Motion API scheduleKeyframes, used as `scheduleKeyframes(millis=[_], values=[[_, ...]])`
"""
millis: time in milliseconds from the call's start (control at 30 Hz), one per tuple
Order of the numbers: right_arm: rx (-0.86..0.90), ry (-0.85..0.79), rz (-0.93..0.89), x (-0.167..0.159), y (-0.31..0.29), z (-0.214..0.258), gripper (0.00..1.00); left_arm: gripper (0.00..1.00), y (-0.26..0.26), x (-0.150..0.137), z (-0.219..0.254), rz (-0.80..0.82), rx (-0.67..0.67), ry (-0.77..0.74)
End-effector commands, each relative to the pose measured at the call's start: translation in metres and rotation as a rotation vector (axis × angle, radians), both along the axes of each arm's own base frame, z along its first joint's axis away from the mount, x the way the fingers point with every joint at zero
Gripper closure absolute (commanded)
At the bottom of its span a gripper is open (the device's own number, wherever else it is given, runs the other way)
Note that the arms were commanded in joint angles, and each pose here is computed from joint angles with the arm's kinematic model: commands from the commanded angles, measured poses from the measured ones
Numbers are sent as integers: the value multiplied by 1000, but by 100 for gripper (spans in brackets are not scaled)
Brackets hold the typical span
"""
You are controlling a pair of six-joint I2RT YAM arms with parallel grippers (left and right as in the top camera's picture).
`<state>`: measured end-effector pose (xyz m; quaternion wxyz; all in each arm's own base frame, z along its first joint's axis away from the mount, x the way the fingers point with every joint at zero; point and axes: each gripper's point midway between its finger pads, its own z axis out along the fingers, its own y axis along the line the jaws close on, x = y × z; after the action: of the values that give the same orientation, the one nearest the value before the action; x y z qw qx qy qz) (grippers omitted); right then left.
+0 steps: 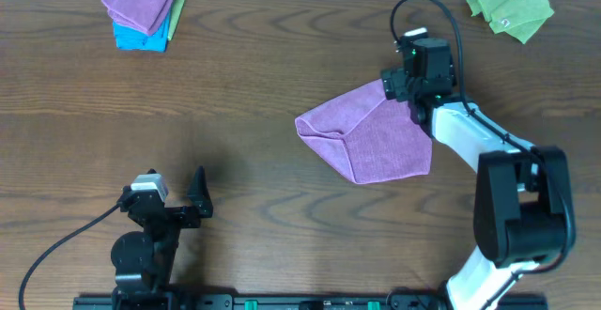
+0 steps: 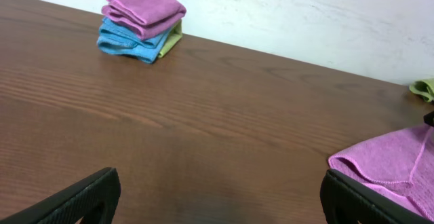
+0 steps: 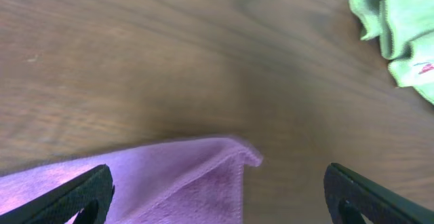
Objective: Fold the cloth
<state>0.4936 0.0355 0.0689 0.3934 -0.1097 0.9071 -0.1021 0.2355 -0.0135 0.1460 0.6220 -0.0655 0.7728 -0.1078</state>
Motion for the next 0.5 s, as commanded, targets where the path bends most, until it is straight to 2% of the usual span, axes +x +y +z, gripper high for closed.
scheduleKeyframes(millis=[0, 133, 267, 367, 467], values=[[20, -42, 39, -9, 22, 44, 1, 4, 0, 0, -14, 3, 1, 29], [87, 63, 154, -41, 53, 48, 1, 5, 0, 0, -14, 3, 1, 29], [226, 230, 316, -80, 93, 30, 16, 5, 0, 0, -14, 3, 1, 29], [288, 321, 391, -102, 114, 21, 21, 5, 0, 0, -14, 3, 1, 29], [268, 347, 451, -112, 126, 18, 25, 5, 0, 0, -14, 3, 1, 29]])
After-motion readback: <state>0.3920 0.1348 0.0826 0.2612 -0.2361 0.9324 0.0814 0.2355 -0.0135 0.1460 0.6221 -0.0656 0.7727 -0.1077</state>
